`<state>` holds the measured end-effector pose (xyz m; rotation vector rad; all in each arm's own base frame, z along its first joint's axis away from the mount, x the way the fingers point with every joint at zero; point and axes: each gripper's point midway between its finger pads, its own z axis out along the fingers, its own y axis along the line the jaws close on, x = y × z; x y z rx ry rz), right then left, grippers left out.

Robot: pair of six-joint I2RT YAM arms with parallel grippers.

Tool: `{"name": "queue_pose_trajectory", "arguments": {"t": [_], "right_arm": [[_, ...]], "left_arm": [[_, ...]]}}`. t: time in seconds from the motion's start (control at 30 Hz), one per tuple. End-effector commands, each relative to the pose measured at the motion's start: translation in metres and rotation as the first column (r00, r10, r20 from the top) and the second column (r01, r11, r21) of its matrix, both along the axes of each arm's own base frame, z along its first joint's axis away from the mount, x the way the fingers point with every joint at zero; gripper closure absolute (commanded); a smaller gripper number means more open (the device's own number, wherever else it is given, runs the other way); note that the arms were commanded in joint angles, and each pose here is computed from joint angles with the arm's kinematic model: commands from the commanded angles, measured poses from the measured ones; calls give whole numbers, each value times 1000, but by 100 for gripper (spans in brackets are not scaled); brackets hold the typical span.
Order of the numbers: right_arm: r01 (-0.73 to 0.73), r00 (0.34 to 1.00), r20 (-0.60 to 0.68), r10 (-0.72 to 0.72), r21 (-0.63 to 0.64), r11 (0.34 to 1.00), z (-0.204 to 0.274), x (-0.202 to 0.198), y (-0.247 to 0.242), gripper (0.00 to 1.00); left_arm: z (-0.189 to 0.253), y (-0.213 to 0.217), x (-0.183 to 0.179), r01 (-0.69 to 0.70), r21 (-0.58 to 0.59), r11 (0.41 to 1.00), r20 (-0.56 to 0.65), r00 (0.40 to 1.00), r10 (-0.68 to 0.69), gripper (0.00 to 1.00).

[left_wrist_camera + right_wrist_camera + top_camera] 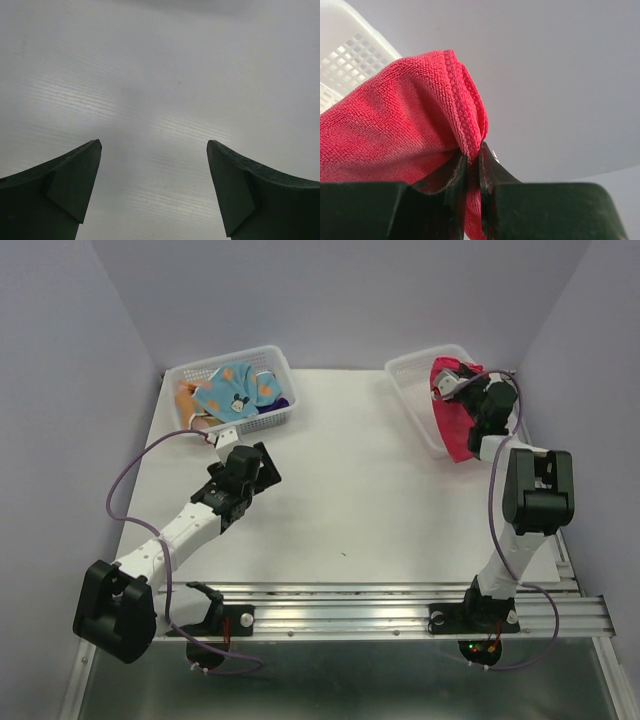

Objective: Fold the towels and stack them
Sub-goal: Neatly place the folded towel into the bin

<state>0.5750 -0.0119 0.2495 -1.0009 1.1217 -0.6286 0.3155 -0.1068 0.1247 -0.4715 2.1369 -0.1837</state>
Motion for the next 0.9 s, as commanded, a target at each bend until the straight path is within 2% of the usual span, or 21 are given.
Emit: {"name": "queue_pose_trajectory", "arguments": {"t": [0.0, 0.3, 0.6, 0.77, 0.8, 0.87], "right_arm": [[-46, 998, 31, 46, -5, 999, 2, 13, 13, 97], [-33, 999, -2, 33, 9, 999, -37, 42, 14, 97], [-15, 1000, 12, 15, -28, 999, -44, 47, 20, 97], [-13, 1000, -1, 13, -32, 999, -46, 49, 21, 88], [-8, 1000, -2, 8, -32, 999, -45, 50, 21, 75], [-2, 1000, -6, 2, -31, 1000, -45, 51, 21, 65]], "left_arm": [[16, 1, 9, -3, 2, 1000, 49, 999, 3, 1], [13, 0, 14, -2, 10, 1000, 39, 999, 1, 1], [4, -2, 16, 6, 24, 1000, 15, 1000, -7, 1], [3, -2, 17, 11, 26, 1000, 10, 1000, -11, 1], [2, -3, 17, 14, 27, 1000, 8, 1000, -15, 1], [1, -3, 16, 15, 25, 1000, 6, 1000, -16, 1]]}}
